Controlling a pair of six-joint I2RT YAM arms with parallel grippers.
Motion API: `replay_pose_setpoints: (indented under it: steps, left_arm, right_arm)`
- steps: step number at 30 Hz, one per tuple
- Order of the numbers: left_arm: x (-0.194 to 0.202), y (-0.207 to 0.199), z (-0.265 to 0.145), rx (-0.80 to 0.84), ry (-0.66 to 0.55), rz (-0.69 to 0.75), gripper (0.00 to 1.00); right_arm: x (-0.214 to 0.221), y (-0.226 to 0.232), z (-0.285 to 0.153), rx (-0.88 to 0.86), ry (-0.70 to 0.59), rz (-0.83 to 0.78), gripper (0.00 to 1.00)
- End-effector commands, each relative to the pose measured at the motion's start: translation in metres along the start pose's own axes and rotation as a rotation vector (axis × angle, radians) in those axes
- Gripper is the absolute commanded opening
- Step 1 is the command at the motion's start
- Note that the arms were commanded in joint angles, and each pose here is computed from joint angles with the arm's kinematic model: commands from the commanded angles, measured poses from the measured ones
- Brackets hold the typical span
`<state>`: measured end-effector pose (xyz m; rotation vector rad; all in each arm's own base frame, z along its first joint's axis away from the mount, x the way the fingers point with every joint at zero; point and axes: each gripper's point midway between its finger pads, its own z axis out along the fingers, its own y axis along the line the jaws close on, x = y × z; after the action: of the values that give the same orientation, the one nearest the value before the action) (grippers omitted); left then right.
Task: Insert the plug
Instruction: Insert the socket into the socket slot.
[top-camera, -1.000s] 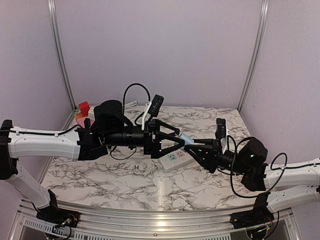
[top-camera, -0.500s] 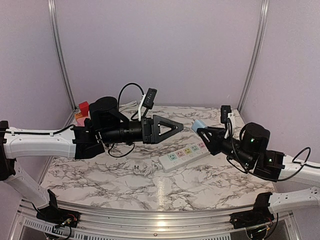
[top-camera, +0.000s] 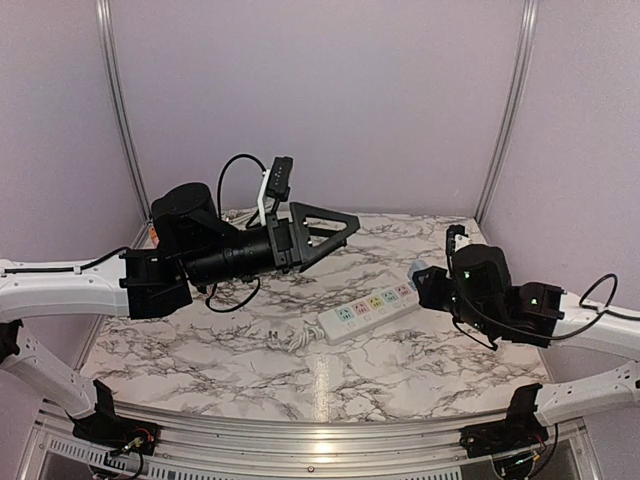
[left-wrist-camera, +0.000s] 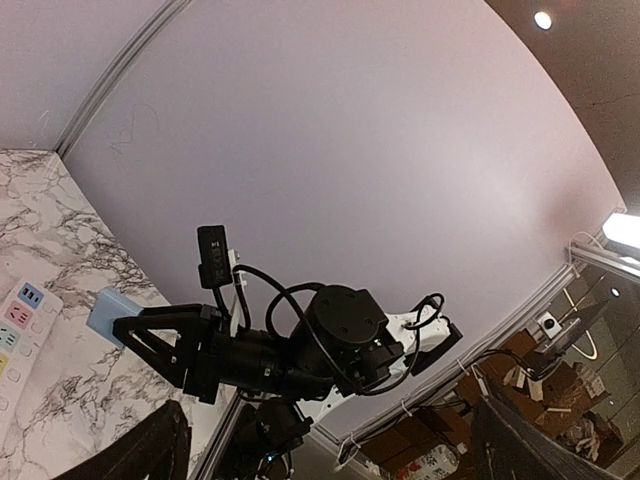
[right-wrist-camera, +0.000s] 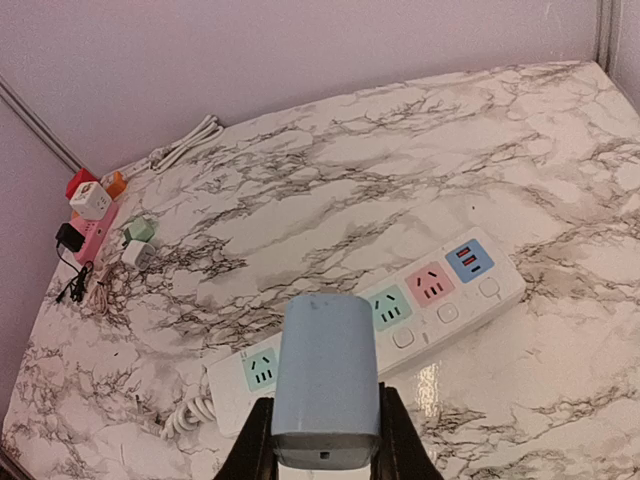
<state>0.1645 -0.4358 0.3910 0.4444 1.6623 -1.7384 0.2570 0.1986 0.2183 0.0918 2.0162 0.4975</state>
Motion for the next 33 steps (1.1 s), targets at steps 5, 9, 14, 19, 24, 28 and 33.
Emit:
replay_pose_setpoints:
  steps: [5,9,14,19,24,28,33]
  left_arm:
    - [-0.02,-0.014,-0.008,-0.002,-0.053,0.038,0.99]
    - [-0.027,-0.024,-0.014,0.014,-0.071,0.082,0.99]
    - [-0.018,0.009,-0.011,-0.084,-0.059,0.08,0.99]
    - [-0.001,0.037,-0.005,-0.135,-0.015,0.052,0.99]
    - [0.011,0.055,0.0,-0.164,0.015,0.04,0.99]
    - [0.016,0.065,0.001,-0.181,0.03,0.037,0.99]
    - [0.02,0.08,-0.001,-0.215,0.036,0.028,0.99]
  right_arm:
    - [0.008,-0.041,0.007,0.422,0.1,0.15,0.0]
    - [0.011,-0.051,0.004,0.521,0.104,0.2,0.0]
    - [0.004,-0.054,-0.005,0.522,0.063,0.311,0.0]
    - [0.003,-0.06,-0.013,0.439,-0.003,0.446,0.0]
    - [0.008,-0.058,-0.007,0.49,0.044,0.359,0.0]
    - [0.011,-0.062,-0.004,0.563,0.054,0.306,0.0]
    - [0.012,-0.065,-0.003,0.592,0.031,0.384,0.0]
